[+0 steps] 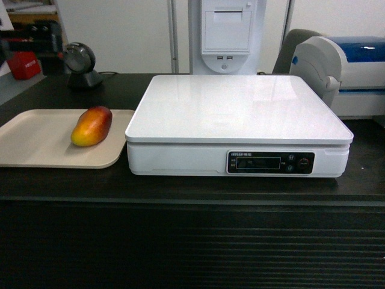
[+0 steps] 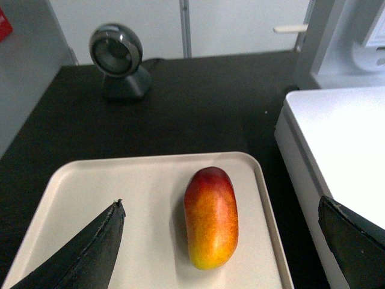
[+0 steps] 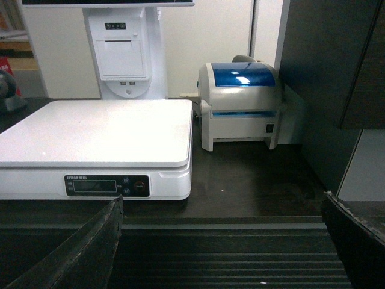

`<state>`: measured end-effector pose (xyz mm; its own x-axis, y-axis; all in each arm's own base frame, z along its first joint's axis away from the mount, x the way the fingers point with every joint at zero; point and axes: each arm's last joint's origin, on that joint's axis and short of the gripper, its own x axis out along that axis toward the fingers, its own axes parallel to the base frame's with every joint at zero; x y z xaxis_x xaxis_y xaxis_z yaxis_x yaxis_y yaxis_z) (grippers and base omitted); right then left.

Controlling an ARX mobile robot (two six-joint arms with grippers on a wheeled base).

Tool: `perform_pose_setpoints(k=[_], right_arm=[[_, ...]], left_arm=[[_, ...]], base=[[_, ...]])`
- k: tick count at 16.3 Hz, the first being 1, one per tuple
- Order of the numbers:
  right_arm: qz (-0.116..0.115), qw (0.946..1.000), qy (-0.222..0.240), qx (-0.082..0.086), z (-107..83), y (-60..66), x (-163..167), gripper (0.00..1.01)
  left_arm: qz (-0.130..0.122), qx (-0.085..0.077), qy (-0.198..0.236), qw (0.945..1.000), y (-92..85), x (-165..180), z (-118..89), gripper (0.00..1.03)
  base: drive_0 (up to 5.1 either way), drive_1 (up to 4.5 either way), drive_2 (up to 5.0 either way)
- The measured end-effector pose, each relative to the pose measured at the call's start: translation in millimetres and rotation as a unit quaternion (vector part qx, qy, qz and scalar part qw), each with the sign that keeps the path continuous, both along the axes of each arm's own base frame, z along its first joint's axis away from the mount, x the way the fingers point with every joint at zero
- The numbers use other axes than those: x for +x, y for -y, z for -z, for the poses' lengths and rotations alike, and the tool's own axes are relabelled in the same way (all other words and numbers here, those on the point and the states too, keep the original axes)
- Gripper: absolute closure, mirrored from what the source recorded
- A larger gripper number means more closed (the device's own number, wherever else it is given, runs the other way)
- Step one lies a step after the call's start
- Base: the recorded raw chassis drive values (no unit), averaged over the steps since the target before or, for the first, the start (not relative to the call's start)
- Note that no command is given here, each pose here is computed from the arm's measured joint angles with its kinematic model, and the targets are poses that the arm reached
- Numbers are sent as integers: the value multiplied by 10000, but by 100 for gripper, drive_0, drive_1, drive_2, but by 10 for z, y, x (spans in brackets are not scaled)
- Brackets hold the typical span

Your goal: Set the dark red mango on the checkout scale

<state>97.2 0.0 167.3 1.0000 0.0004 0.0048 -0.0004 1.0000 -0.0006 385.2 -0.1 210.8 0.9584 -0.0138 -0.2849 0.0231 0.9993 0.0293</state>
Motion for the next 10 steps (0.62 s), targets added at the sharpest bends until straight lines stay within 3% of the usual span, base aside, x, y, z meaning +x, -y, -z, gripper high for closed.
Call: perform_pose_setpoints(k=[4,6,10], right_arm=[[0,10000,0,0,0,0,0,3],[2,10000,-2,0,0,0,0,3],[0,10000,-2,0,0,0,0,3]], left_arm=[[55,104,-593,9982,54,526,194,5],[59,62,-881,9961,39,943,275,5],[-27,6,-1280,9918,28,1160,541,5]], base=[[0,0,0],[0,0,0],[0,0,0]])
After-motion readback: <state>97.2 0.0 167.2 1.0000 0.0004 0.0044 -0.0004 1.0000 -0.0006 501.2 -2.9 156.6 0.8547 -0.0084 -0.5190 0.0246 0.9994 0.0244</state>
